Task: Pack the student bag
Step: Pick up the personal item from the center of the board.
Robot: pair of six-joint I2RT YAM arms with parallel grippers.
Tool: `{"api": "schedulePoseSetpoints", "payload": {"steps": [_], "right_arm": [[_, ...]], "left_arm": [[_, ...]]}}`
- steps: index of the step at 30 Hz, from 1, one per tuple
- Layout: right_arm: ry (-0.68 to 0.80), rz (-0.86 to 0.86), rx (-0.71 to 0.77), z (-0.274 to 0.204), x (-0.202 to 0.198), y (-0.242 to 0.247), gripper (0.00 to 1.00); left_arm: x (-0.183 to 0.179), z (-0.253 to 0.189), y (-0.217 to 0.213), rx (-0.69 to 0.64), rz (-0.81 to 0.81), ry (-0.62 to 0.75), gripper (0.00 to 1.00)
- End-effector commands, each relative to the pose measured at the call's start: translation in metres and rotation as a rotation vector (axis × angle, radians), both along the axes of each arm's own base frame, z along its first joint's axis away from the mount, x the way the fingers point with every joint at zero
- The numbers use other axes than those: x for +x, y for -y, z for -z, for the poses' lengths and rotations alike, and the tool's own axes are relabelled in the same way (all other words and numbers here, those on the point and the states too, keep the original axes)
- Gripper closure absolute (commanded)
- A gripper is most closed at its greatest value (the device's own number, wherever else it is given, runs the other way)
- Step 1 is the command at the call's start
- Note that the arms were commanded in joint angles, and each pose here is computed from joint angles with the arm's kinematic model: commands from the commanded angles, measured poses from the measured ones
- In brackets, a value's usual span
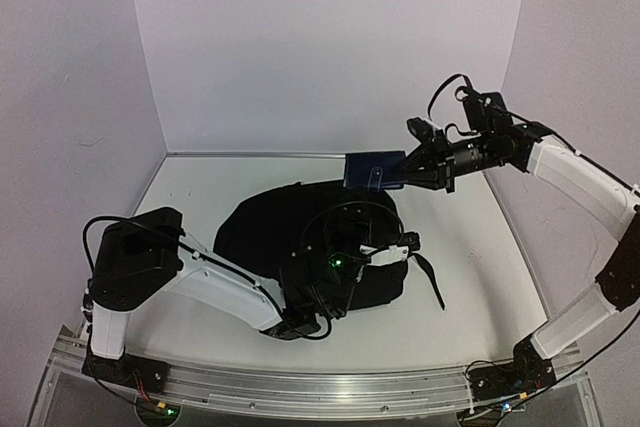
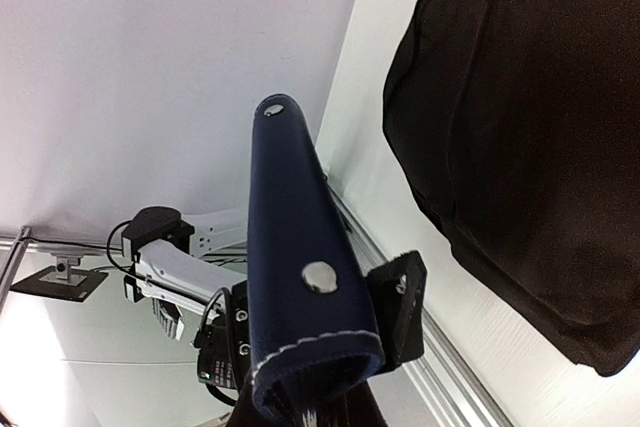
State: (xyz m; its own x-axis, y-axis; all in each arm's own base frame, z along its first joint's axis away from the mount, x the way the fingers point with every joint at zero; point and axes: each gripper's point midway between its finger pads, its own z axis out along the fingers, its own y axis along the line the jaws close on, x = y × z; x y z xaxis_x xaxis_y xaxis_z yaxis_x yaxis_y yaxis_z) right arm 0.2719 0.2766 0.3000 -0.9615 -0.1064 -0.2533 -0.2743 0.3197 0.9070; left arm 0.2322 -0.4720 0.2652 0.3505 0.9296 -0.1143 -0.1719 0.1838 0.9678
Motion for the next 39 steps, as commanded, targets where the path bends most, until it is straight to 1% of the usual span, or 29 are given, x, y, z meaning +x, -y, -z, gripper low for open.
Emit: {"api": "schedulePoseSetpoints", "payload": {"steps": [1,4,5,6,8,11,12,14,16,18,20,21,25,28,30,39], "right_arm": [[0.204,0.031,0.039,-0.050,0.023,-0.001,1.00],[0.268,0.067,0.023,-0.059,0.036,0.002,1.00],[0.282,0.079,0.020,-0.063,0.040,0.003,1.00],[0.290,0.088,0.015,-0.064,0.043,0.004,1.00],[0.303,0.104,0.003,-0.063,0.049,0.004,1.00],[0.312,0.119,-0.012,-0.060,0.056,0.006,1.00],[0.315,0.116,-0.014,-0.058,0.057,0.006,1.00],[0.332,0.091,-0.013,-0.055,0.055,0.005,1.00],[0.345,0.064,-0.010,-0.050,0.051,0.004,1.00],[0.354,0.028,-0.001,-0.044,0.045,0.003,1.00],[0.356,-0.009,0.010,-0.040,0.037,-0.001,1.00],[0.358,-0.028,0.016,-0.039,0.032,-0.005,1.00],[0.355,-0.086,0.027,-0.034,0.020,-0.018,1.00],[0.352,-0.123,0.036,-0.031,0.014,-0.026,0.99],[0.350,-0.147,0.042,-0.029,0.009,-0.033,0.99],[0.333,-0.212,0.039,-0.018,-0.005,-0.052,0.99]], "left_arm": [[-0.008,-0.049,-0.033,-0.334,-0.002,-0.014,0.25],[-0.008,-0.046,-0.040,-0.385,0.012,-0.094,0.23],[-0.009,-0.052,-0.046,-0.473,0.039,-0.151,0.22],[-0.009,-0.051,-0.049,-0.514,0.061,-0.218,0.22],[-0.009,-0.042,-0.049,-0.586,0.106,-0.413,0.21],[0.003,-0.022,-0.070,-0.680,0.090,-0.734,0.16],[0.008,-0.023,-0.081,-0.748,0.089,-0.816,0.15],[0.009,-0.026,-0.090,-0.893,0.160,-1.038,0.13],[0.014,-0.036,-0.107,-1.054,0.222,-1.172,0.11],[0.010,-0.048,-0.113,-1.165,0.331,-1.307,0.10],[0.011,-0.055,-0.123,-1.277,0.389,-1.388,0.10],[0.009,-0.056,-0.122,-1.304,0.436,-1.456,0.10],[0.007,-0.064,-0.116,-1.409,0.584,-1.644,0.11],[0.006,-0.065,-0.108,-1.444,0.689,-1.760,0.12],[0.007,-0.063,-0.100,-1.456,0.727,-1.828,0.14],[0.001,-0.061,-0.083,-1.457,0.883,-1.934,0.19]]}}
